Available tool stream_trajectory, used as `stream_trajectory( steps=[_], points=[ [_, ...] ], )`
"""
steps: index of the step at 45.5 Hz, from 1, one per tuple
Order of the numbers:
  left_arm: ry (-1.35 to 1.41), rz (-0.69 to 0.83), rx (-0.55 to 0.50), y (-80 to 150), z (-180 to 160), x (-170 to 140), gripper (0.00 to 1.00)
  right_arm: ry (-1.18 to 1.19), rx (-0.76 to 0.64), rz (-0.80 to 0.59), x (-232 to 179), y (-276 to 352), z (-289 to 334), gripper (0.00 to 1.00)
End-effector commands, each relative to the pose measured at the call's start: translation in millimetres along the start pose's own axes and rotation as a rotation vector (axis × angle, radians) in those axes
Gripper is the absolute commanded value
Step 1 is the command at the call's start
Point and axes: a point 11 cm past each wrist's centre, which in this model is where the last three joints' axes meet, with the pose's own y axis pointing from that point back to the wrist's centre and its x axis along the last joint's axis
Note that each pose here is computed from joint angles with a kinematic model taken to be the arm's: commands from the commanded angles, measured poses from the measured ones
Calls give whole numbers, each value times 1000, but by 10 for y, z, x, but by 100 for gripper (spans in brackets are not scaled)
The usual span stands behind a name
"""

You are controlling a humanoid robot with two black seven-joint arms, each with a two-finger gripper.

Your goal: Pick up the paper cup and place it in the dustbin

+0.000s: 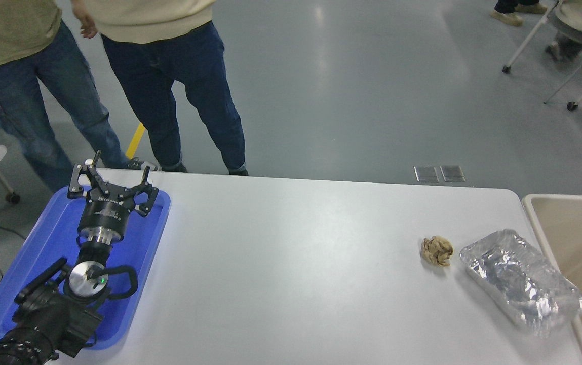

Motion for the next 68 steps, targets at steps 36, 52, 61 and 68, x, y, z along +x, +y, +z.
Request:
stream_trajectory(
  steps=[36,52,61,68],
  points=[
    [-1,3,0,0,1,4,100,-69,-3,131,-1103,-1488,-263,6],
    [0,2,0,-1,0,0,100,-150,3,167,-1107,-1510,-231,92],
    [0,-1,-1,-7,1,-7,100,-271,51,211,-1005,-1496,-314,97],
    [-1,3,0,0,1,4,100,-504,141,302,-751,-1431,-418,100]
  ],
)
